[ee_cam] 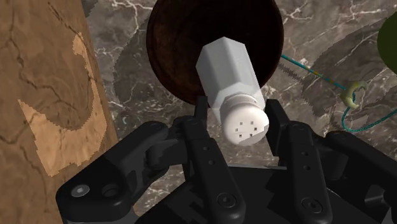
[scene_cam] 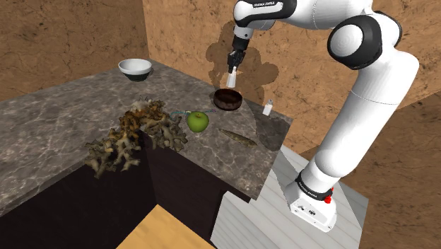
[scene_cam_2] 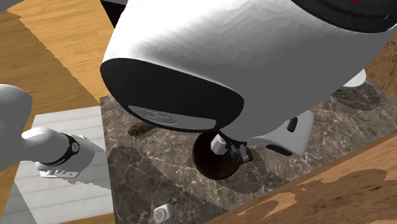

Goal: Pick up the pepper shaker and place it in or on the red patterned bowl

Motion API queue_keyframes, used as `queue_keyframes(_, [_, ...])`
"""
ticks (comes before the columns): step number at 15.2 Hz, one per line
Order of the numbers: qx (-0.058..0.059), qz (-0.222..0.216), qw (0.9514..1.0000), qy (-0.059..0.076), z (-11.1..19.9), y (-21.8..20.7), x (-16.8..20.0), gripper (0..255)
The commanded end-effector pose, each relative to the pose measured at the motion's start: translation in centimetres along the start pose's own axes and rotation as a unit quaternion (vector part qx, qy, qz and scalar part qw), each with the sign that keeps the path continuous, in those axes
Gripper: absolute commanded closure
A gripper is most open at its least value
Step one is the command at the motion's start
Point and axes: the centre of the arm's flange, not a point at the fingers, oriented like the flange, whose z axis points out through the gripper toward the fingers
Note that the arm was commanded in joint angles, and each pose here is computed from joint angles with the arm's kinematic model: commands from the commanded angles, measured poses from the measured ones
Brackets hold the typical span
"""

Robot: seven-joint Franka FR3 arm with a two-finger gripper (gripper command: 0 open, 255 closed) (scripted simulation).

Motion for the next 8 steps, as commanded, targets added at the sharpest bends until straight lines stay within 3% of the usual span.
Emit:
queue_keyframes(1, [0.000, 0.000, 1.0000, 0.000, 1.2, 0.1, 0.0, 255])
queue_keyframes(8, [0.000, 0.000, 1.0000, 0.000, 4.8, 0.5, -0.3, 255])
